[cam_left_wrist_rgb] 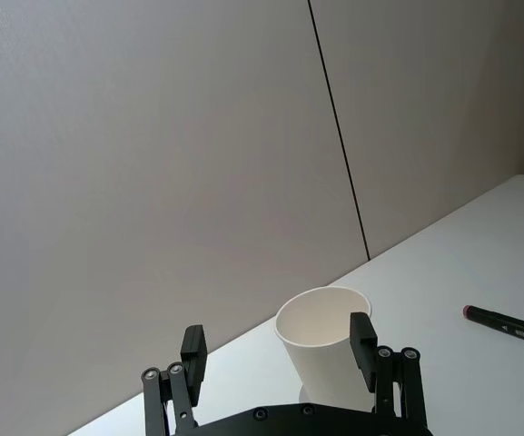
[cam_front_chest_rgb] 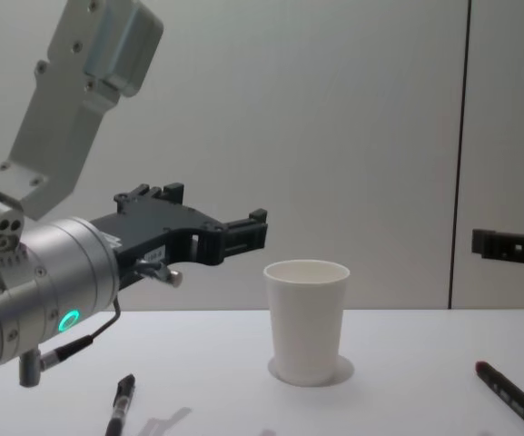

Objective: Place the pen into the pen holder.

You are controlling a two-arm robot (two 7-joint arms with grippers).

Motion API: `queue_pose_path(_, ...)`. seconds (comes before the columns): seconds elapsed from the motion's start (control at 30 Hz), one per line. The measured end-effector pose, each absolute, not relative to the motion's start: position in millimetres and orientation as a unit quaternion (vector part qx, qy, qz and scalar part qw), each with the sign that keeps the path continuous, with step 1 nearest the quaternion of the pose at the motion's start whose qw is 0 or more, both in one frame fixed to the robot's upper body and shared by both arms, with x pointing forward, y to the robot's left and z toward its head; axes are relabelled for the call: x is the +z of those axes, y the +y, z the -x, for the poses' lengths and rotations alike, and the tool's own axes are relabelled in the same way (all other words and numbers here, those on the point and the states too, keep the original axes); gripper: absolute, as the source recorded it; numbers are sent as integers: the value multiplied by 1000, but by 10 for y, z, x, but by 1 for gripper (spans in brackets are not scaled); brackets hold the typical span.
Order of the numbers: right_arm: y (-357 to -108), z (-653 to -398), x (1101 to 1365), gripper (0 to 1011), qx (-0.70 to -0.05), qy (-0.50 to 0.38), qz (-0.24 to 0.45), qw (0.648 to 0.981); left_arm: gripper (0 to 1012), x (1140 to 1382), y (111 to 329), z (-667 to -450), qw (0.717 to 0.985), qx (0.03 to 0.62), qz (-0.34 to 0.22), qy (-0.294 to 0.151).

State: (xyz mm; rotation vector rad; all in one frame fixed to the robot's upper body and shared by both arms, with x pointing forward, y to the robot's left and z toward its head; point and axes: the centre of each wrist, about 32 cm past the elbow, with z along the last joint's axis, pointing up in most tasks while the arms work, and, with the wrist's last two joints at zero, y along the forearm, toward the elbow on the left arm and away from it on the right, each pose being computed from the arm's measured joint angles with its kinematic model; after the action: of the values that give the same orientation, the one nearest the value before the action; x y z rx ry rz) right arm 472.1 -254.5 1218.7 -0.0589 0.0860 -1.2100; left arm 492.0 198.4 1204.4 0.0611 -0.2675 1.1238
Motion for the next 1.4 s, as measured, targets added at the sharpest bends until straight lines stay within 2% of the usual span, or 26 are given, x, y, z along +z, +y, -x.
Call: queue_pose_path(1.4, -2598, -5428, 12566, 1001, -581, 178, 137, 782, 1004, 12044, 1984, -4920, 837, 531, -29, -126)
